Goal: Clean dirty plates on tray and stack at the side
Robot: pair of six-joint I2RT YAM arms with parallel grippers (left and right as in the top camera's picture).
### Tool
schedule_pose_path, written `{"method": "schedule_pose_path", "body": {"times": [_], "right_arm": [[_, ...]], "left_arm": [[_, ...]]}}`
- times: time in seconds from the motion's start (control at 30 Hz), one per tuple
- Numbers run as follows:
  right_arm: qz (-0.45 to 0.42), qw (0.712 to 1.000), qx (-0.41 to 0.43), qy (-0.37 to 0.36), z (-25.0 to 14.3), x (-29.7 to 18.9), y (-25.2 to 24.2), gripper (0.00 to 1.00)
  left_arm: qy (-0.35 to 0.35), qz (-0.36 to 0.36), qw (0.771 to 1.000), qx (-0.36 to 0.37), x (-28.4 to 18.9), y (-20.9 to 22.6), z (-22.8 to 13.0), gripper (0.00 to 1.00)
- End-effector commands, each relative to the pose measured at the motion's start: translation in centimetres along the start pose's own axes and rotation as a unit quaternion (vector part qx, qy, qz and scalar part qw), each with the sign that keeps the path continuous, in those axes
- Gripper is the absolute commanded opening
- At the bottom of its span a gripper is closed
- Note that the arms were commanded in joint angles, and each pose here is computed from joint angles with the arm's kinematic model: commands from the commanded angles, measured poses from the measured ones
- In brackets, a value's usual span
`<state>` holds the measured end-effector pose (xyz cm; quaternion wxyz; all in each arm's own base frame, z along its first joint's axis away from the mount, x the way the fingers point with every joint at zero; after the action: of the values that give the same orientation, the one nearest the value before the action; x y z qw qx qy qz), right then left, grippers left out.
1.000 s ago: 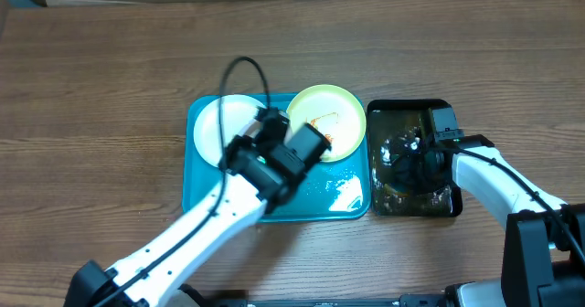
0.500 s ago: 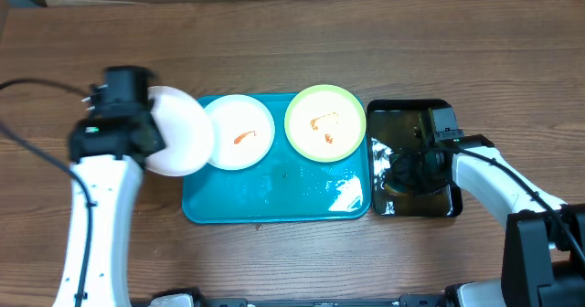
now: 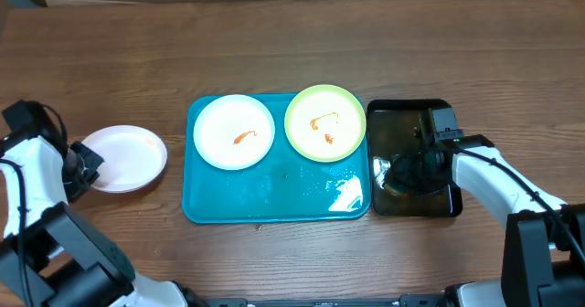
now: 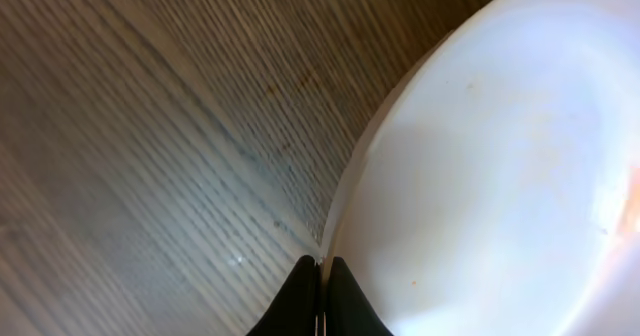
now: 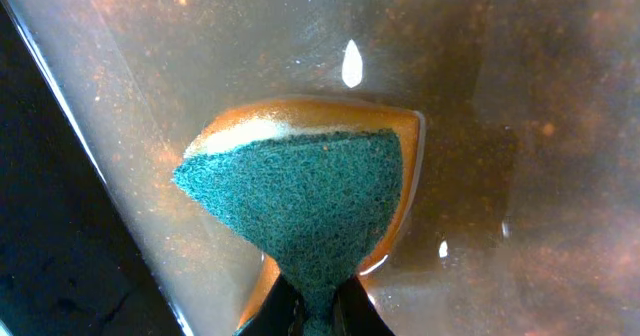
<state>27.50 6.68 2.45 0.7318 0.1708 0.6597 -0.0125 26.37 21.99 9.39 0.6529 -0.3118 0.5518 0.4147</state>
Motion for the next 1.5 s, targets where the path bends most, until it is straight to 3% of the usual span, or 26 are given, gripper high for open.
{"method": "schedule_pose_path", "body": {"times": [0.0, 0.03, 0.1, 0.2, 0.33, 0.43, 0.57, 0.7, 0.8, 0.93, 1.47], "right_arm": [[-0.012, 1.0, 0.002, 0.015, -0.8, 0.5, -0.6, 0.05], [-0.012, 1.0, 0.002, 0.016, -0.8, 0.5, -0.7, 0.05], [-0.012, 1.0, 0.002, 0.015, -0.8, 0.5, -0.6, 0.05], [-0.012, 1.0, 0.002, 0.015, -0.8, 0.5, -0.6, 0.1], [-0.012, 1.0, 0.002, 0.015, -0.8, 0.5, -0.6, 0.11], [-0.012, 1.0, 0.002, 0.015, -0.8, 0.5, -0.6, 0.11], [-0.012, 1.0, 0.002, 0.016, -0.8, 0.5, -0.7, 0.11], [-0.012, 1.0, 0.002, 0.016, -0.8, 0.5, -0.7, 0.11], [-0.012, 1.0, 0.001, 0.015, -0.8, 0.5, -0.6, 0.13], [-0.012, 1.0, -0.008, 0.016, -0.8, 0.5, -0.7, 0.13], [-0.014, 1.0, -0.007, 0.019, -0.9, 0.5, -0.7, 0.14]], "left_arm": [[0.011, -0.026, 1.0, -0.01, 0.7, -1.0, 0.3, 0.08], [0.011, -0.027, 1.0, -0.01, 0.7, -1.0, 0.3, 0.15], [0.015, -0.042, 0.999, -0.007, 0.6, -1.5, 0.2, 0.49], [0.027, -0.079, 0.996, 0.009, 0.2, -2.6, -0.2, 0.57], [0.046, -0.204, 0.976, 0.057, -2.2, -6.6, -1.3, 0.6], [0.023, -0.294, 0.942, 0.16, -5.3, -11.0, -2.8, 0.63], [-0.013, -0.313, 0.901, 0.299, -7.0, -15.9, -6.2, 0.64], [-0.067, -0.276, 0.876, 0.39, -7.6, -19.3, -8.6, 0.67], [-0.106, -0.238, 0.87, 0.419, -7.7, -20.8, -9.3, 0.72], [-0.124, -0.222, 0.859, 0.445, -7.2, -22.7, -10.6, 0.72], [-0.035, -0.176, 0.869, 0.461, 1.1, -23.1, -12.7, 0.74]]}}
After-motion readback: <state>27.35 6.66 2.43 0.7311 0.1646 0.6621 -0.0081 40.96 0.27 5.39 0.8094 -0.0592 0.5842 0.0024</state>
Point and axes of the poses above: each gripper's point midway between its finger pads, its own x axis out along the fingers, its own y axis along the line the jaws close on, z = x × y, the point moved 2 cm from there along -x, back along the fingers, and after that the axes turned 4 degrees about -x, right-handed, at the moved point
